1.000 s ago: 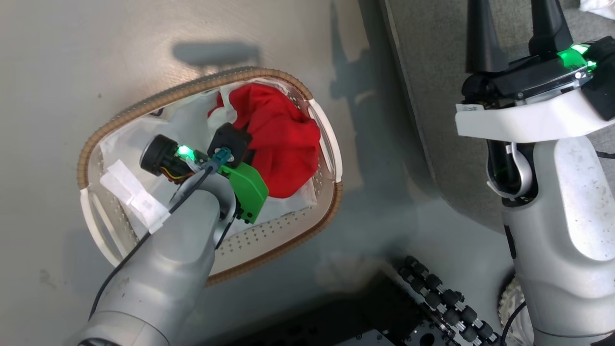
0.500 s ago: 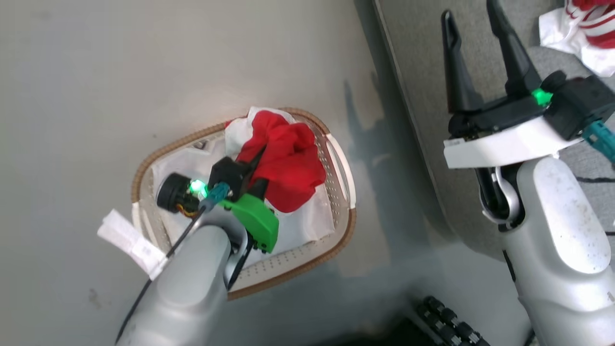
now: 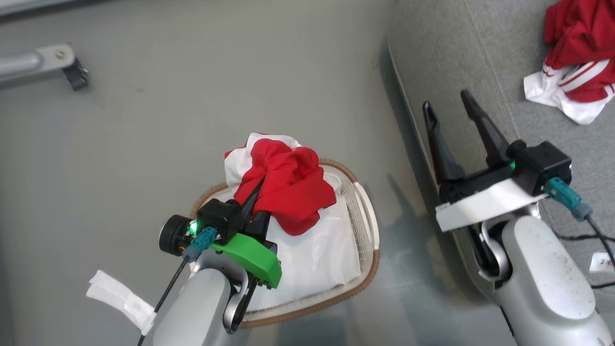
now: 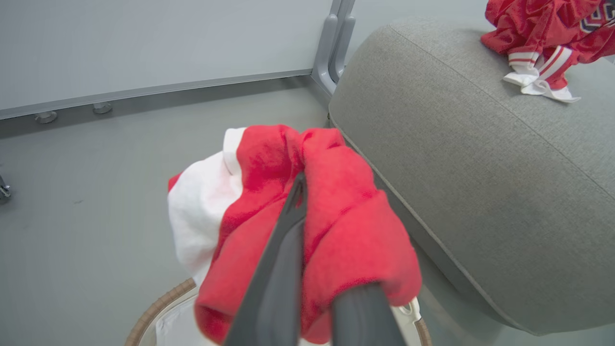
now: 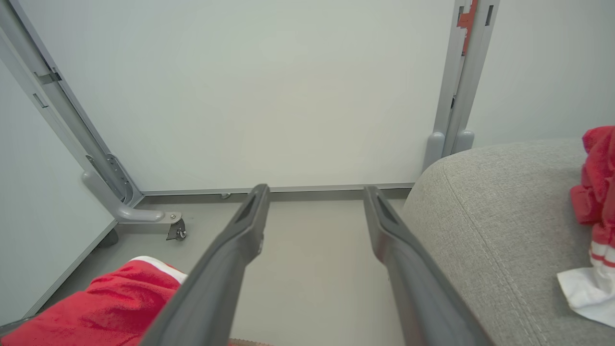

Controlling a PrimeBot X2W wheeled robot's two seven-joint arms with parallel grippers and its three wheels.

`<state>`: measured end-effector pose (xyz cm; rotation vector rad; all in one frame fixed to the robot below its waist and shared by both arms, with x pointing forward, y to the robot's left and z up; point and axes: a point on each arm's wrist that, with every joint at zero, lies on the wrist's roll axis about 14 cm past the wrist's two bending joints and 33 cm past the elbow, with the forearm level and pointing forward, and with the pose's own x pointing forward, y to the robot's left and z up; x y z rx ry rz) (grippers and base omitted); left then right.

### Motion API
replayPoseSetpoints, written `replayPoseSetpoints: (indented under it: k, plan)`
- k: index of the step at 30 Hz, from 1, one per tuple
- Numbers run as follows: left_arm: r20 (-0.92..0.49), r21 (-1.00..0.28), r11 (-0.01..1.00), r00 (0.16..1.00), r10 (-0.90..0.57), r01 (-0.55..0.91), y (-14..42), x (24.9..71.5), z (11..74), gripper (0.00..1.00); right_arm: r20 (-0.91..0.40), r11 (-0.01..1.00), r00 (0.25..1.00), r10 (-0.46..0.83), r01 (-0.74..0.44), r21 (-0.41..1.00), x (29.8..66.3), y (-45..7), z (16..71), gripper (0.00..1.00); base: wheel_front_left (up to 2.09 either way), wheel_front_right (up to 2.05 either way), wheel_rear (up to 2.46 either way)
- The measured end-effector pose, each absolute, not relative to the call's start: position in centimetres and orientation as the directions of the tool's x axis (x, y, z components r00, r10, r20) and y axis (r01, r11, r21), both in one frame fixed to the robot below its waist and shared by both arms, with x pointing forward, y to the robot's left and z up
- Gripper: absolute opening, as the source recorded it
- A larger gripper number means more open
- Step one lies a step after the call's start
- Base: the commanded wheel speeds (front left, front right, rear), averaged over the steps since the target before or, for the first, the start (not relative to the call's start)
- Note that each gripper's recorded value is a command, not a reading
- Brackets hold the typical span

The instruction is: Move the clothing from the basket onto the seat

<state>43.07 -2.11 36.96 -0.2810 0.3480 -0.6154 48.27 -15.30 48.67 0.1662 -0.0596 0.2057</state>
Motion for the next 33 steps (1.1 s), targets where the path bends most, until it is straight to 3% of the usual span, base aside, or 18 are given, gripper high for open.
replayPoseSetpoints:
  k: [15,33]
  plan:
    - [0.055,-0.263,0.842,0.879,-0.473,0.47,2.6,42.9,49.3,0.0,0.094,0.938,0.958,0.271,-0.285,0.2,42.8,-11.4,50.8,1.0,0.0,0.0,0.0]
    - [0.268,-0.199,0.856,0.866,-0.421,0.478,4.1,40.3,57.7,0.0,0.089,0.921,0.939,0.333,-0.344,0.183,37.6,-9.3,51.3,1.0,0.0,0.0,0.0]
